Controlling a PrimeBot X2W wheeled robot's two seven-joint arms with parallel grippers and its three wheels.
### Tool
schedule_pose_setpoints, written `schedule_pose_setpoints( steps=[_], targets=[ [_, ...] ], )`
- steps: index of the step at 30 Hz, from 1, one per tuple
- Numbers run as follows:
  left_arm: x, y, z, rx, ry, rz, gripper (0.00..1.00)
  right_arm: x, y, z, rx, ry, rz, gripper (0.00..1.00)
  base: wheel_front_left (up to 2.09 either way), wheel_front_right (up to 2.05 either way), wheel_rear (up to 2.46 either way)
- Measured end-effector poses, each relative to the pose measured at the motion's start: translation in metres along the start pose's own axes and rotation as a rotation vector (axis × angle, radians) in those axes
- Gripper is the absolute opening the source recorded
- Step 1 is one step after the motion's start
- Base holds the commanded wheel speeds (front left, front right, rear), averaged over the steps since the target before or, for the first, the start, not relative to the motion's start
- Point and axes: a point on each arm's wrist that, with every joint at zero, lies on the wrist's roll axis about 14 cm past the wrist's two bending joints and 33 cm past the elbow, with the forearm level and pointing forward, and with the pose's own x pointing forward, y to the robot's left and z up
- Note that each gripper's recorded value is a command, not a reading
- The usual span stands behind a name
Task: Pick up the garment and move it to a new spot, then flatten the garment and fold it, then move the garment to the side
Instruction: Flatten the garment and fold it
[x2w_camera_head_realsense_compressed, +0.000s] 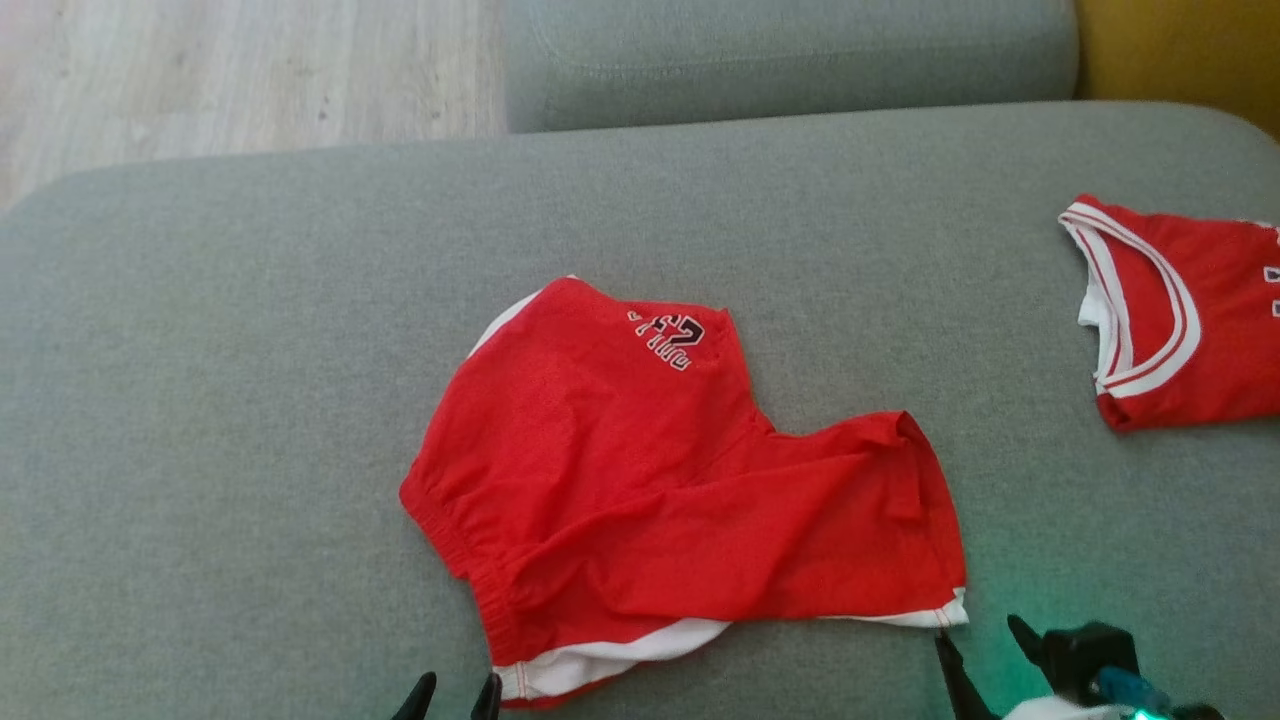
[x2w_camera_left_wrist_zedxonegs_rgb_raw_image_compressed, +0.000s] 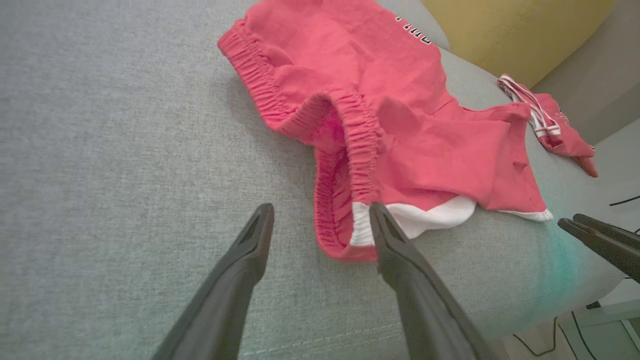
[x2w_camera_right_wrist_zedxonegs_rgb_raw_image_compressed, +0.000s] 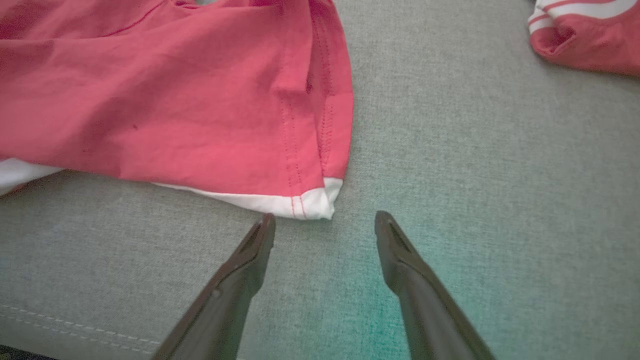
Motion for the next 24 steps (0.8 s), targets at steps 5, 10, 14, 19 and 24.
schedule_pose_setpoints(
  steps=[5,10,14,19,24],
  targets=[
    [0.006,0.000,-0.005,-0.004,0.029,-0.009,1.00,0.010,-0.004,0.009,-0.009,-0.007,-0.008,1.00,0.00,0.00,0.00],
    [0.012,0.002,-0.004,-0.013,0.034,-0.009,1.00,0.020,0.001,0.004,0.004,0.029,0.014,1.00,0.00,0.00,0.00],
    [0.012,0.001,-0.011,-0.032,0.055,-0.009,1.00,0.022,0.005,-0.005,0.011,0.064,0.028,1.00,0.00,0.00,0.00],
    [0.014,-0.001,-0.016,-0.035,0.072,-0.015,1.00,0.025,0.007,-0.003,0.011,0.062,0.035,1.00,0.00,0.00,0.00],
    [0.017,-0.003,-0.014,-0.048,0.071,-0.027,1.00,0.029,0.009,0.002,0.005,0.053,0.045,1.00,0.00,0.00,0.00]
  ],
)
